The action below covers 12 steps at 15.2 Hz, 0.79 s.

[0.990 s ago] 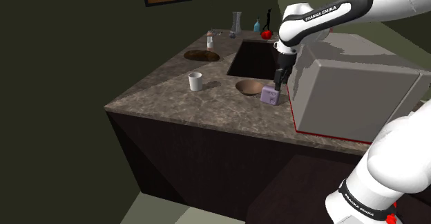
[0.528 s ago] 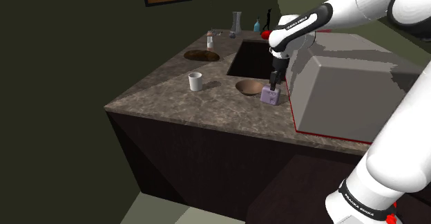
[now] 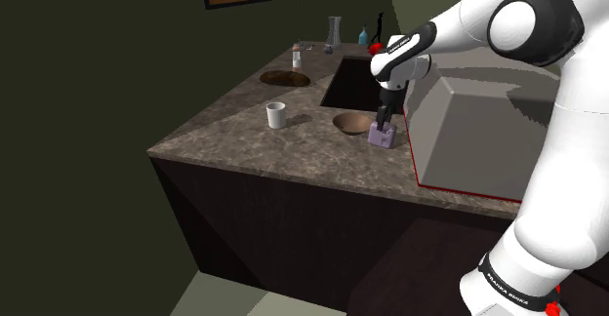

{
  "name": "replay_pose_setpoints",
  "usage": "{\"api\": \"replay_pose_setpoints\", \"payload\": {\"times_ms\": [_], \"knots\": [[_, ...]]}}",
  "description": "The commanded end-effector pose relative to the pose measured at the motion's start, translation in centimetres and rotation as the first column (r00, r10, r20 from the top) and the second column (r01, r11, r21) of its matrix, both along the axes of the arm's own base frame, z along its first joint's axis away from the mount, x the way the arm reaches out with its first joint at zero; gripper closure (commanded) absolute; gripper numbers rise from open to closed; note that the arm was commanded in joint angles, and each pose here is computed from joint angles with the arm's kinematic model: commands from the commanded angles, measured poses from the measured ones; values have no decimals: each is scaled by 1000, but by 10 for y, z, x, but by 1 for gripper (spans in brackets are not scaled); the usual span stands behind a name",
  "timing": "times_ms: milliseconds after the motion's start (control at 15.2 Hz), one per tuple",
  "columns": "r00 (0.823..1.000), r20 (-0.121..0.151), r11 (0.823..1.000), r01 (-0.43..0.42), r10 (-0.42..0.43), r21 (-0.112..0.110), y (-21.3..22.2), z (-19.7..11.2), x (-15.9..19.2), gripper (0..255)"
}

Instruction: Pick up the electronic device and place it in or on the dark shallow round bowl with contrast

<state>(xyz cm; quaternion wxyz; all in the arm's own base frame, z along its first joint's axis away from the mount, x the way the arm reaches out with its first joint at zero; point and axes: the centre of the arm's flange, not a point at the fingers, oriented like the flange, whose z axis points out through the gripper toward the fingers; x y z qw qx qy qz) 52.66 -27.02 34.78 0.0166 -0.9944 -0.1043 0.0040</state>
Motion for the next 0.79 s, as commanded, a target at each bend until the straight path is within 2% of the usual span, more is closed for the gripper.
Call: {"api": "replay_pose_setpoints", "payload": {"times_ms": [0,198,726], "knots": [[1000,1,1000,0,0,0,0,-9,1,0],[1000,1,1000,0,0,0,1,-28,0,0],[1000,1,1000,0,0,0,1,-28,0,0]]}}
